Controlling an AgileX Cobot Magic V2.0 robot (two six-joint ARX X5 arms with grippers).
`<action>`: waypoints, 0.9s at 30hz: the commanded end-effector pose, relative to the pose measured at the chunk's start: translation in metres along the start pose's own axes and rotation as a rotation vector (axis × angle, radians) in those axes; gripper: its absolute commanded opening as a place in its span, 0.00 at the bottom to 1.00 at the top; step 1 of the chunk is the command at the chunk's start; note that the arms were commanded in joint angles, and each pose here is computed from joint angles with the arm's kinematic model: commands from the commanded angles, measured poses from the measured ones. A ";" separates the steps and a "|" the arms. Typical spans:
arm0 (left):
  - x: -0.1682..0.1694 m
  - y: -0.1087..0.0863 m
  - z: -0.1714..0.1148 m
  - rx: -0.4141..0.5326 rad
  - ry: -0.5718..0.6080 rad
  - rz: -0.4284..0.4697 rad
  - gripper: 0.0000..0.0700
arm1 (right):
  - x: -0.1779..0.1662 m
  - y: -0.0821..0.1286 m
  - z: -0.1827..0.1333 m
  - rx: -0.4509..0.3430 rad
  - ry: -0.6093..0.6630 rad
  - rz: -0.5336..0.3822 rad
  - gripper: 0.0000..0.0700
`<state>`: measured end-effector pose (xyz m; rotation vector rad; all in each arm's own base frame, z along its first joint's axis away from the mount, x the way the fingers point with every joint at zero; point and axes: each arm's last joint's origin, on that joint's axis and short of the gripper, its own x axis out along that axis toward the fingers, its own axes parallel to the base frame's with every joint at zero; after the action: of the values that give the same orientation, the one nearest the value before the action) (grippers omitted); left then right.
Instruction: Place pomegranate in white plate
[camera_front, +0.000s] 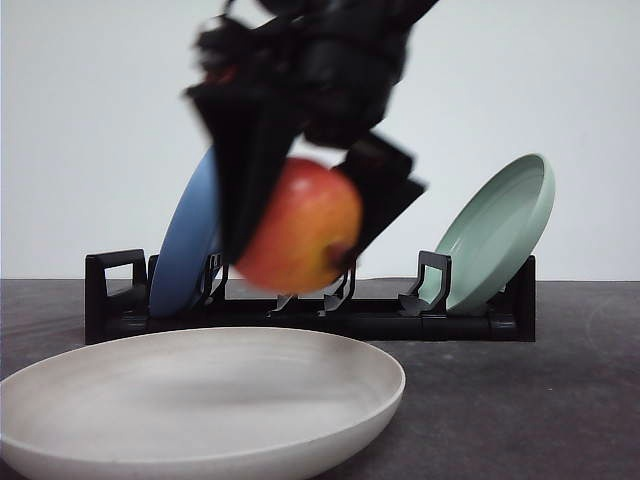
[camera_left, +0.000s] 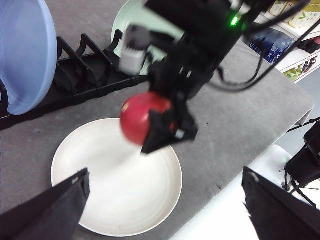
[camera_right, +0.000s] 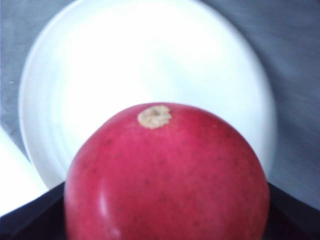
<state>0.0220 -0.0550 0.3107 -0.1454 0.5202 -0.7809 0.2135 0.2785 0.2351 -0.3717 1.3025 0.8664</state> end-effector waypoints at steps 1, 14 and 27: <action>-0.001 -0.002 0.002 -0.001 -0.009 -0.015 0.84 | 0.009 0.009 0.007 -0.015 -0.010 0.009 0.74; -0.001 -0.001 0.002 -0.008 -0.015 -0.006 0.84 | 0.054 0.017 0.017 -0.035 -0.007 0.030 0.74; -0.001 -0.001 0.002 -0.008 -0.016 -0.005 0.84 | 0.059 0.017 0.015 -0.031 0.019 0.029 1.00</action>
<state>0.0222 -0.0548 0.3108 -0.1491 0.5156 -0.7703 0.2144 0.3134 0.1883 -0.3845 1.3183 0.8981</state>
